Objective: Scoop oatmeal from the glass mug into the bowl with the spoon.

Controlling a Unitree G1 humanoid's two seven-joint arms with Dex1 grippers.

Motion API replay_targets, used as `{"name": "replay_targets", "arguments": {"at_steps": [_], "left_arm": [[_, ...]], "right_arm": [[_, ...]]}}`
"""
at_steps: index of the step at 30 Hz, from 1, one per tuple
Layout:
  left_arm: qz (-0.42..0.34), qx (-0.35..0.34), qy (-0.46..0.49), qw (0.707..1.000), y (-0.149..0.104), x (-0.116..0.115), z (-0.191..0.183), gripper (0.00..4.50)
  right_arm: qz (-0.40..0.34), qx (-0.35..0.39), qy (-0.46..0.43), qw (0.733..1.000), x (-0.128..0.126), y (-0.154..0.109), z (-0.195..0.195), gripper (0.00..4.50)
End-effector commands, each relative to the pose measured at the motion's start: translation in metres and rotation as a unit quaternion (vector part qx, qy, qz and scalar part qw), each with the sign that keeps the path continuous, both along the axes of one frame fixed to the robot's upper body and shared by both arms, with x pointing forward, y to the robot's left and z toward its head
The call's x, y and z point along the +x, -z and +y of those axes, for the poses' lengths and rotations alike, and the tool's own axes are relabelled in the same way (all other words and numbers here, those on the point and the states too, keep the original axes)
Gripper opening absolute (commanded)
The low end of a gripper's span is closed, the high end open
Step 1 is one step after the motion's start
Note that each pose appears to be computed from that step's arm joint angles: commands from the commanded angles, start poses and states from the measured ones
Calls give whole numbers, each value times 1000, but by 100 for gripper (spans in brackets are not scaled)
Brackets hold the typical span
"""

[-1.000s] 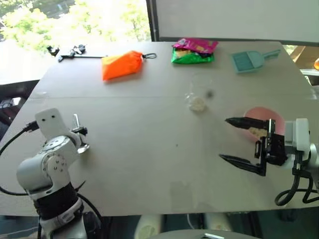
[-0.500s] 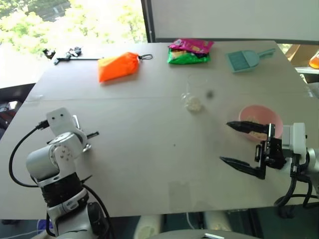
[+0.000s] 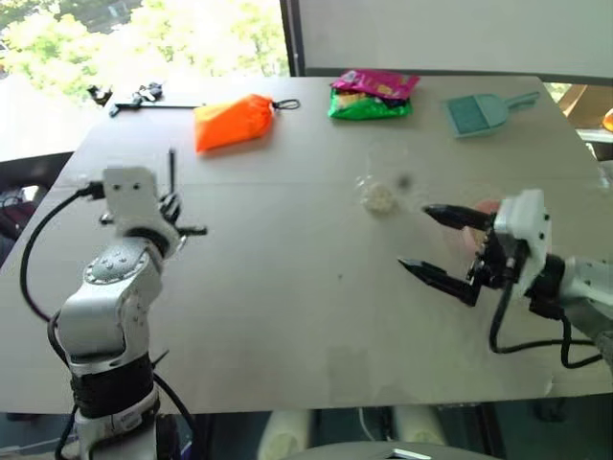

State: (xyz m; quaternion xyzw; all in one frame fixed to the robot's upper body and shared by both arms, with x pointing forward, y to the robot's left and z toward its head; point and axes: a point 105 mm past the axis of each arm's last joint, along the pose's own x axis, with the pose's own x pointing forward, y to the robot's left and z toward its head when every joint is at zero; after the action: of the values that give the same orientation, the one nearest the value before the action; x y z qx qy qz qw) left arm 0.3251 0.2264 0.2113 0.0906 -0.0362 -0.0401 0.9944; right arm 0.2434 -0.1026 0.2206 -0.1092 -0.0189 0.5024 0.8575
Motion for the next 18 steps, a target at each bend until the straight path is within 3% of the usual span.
{"name": "replay_targets", "arguments": {"at_steps": [1, 8, 14, 17, 18], "left_arm": [[-71, 72, 142, 985, -18, -14, -51, 3], [-139, 153, 297, 932, -17, -36, -100, 3], [-165, 215, 383, 883, -9, -50, -112, 3], [-170, 209, 396, 878, -6, -50, -114, 3], [-172, 212, 401, 874, -6, -50, -116, 1]], "right_arm": [[54, 40, -14, 998, 6, -8, 20, 450], [152, 111, -7, 982, 25, -13, 55, 450], [219, 197, 10, 956, 44, -32, 63, 450], [227, 203, 11, 952, 48, -37, 67, 450], [230, 206, 6, 951, 48, -39, 69, 424]]}}
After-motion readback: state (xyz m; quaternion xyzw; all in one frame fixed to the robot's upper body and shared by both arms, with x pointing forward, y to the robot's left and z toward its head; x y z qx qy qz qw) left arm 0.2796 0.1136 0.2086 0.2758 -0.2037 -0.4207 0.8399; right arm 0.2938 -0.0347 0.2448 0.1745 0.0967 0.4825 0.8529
